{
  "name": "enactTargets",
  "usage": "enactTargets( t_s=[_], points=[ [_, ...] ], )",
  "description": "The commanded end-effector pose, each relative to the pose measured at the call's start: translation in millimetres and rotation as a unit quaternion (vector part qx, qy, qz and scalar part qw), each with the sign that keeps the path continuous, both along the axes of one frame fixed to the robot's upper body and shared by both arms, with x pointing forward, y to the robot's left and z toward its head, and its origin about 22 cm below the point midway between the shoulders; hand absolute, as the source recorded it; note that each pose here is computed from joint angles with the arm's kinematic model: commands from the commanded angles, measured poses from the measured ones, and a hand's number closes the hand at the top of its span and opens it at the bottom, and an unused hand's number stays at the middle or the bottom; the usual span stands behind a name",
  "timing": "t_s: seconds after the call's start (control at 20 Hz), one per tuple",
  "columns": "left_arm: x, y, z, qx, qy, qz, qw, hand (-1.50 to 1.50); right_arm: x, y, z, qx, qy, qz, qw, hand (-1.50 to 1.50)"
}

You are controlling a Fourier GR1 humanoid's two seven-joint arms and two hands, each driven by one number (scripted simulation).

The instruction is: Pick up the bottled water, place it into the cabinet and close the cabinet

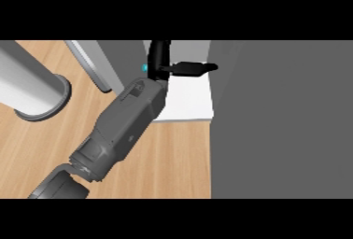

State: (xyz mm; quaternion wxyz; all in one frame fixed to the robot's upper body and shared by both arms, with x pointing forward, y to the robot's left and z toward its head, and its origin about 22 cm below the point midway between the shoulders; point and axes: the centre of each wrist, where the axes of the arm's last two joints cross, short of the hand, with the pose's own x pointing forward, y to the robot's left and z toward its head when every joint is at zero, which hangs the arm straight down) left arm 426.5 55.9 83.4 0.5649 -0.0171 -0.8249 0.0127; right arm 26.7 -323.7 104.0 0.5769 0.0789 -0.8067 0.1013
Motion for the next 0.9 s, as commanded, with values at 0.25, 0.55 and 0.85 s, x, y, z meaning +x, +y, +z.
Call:
enactTargets(
  t_s=[0.25, 0.55, 0.85],
  points=[
    [-38.1, -13, -11, -0.029, 0.005, -0.06, 0.9978, -1.5, -4, 11, 29, -0.002, -0.013, 0.011, 1.0, -1.5],
    [-79.8, -23, -16, -0.064, 0.007, -0.087, 0.9942, -1.5, 3, 25, 35, 0.001, -0.01, 0.012, 1.0, -1.5],
    [-127.0, 6, -48, -0.073, 0.013, -0.11, 0.9912, -1.5, 4, 29, 37, -0.002, -0.018, 0.001, 1.0, -1.5]
  ],
)
